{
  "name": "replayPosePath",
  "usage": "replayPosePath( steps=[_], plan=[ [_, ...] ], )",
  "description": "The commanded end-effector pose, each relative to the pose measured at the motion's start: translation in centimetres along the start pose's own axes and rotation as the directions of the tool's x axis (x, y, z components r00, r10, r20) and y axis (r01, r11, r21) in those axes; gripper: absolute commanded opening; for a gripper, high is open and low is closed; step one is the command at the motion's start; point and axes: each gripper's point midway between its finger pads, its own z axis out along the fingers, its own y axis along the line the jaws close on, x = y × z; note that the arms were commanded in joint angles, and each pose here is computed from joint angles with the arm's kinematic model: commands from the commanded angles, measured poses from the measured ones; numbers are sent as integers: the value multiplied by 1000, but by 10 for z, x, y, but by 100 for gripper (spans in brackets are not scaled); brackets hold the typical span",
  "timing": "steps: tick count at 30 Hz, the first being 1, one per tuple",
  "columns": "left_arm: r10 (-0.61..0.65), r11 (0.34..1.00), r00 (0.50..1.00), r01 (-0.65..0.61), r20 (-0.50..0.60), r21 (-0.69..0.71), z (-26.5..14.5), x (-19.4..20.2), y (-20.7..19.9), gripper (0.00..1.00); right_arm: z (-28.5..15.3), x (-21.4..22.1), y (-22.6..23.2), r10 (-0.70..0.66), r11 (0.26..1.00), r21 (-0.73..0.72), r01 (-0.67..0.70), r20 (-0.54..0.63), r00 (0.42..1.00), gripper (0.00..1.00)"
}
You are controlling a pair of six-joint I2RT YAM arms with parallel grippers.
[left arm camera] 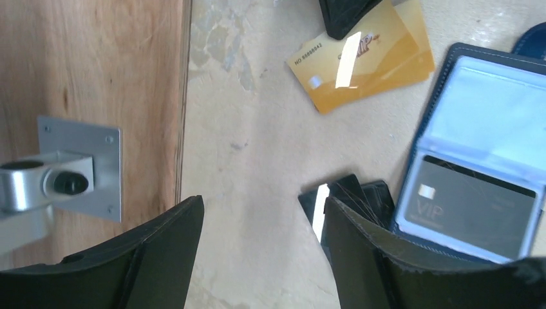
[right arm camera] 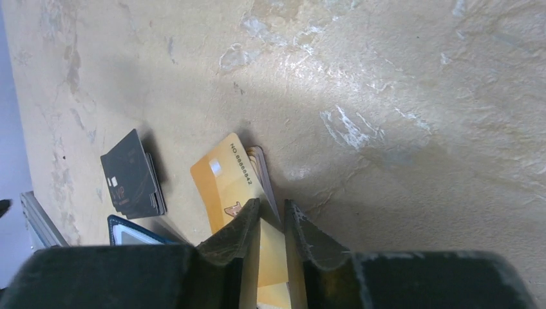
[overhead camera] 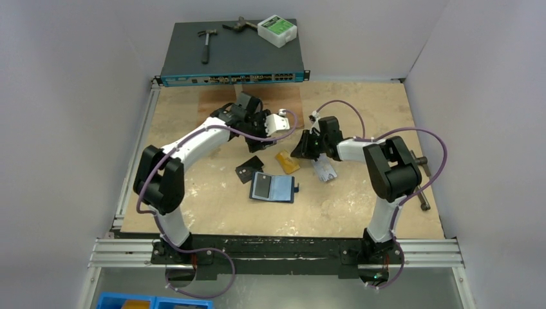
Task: Put the credit cards into the card holder
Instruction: Pick up the credit card from the center of the board.
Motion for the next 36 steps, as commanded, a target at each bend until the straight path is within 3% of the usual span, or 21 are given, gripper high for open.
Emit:
replayPosePath(
  steps=[1, 6, 18, 21, 27, 31, 36],
  plan=[
    [-78, 997, 996, 78, 36, 6, -31, -1, -8, 68, -2, 56, -62, 42, 968, 252, -4, -144, 989, 12],
    [-105, 994, 994, 105, 11, 7, -40, 15, -17, 68, -7, 44, -60, 49, 963, 268, -21, -99, 994, 2],
    [-174, 984, 985, 174, -9, 29, -44, 23, -27, 67, -33, 8, -40, 50, 975, 213, -56, 33, 998, 4],
    [-184, 982, 983, 185, -10, 34, -44, 23, -28, 67, -31, 8, -36, 51, 981, 184, -56, 33, 998, 16],
    [-194, 980, 981, 194, -18, 36, -43, 25, -29, 66, -27, 13, -35, 73, 984, 161, -75, 16, 997, 28],
    [-198, 979, 980, 198, -14, 40, -43, 24, -30, 66, -25, 17, -28, 75, 991, 113, -73, -16, 997, 54],
    [-204, 978, 979, 204, -5, 43, -43, 21, -29, 66, -25, 25, -29, 90, 990, 107, -87, -28, 996, 61]
  ],
)
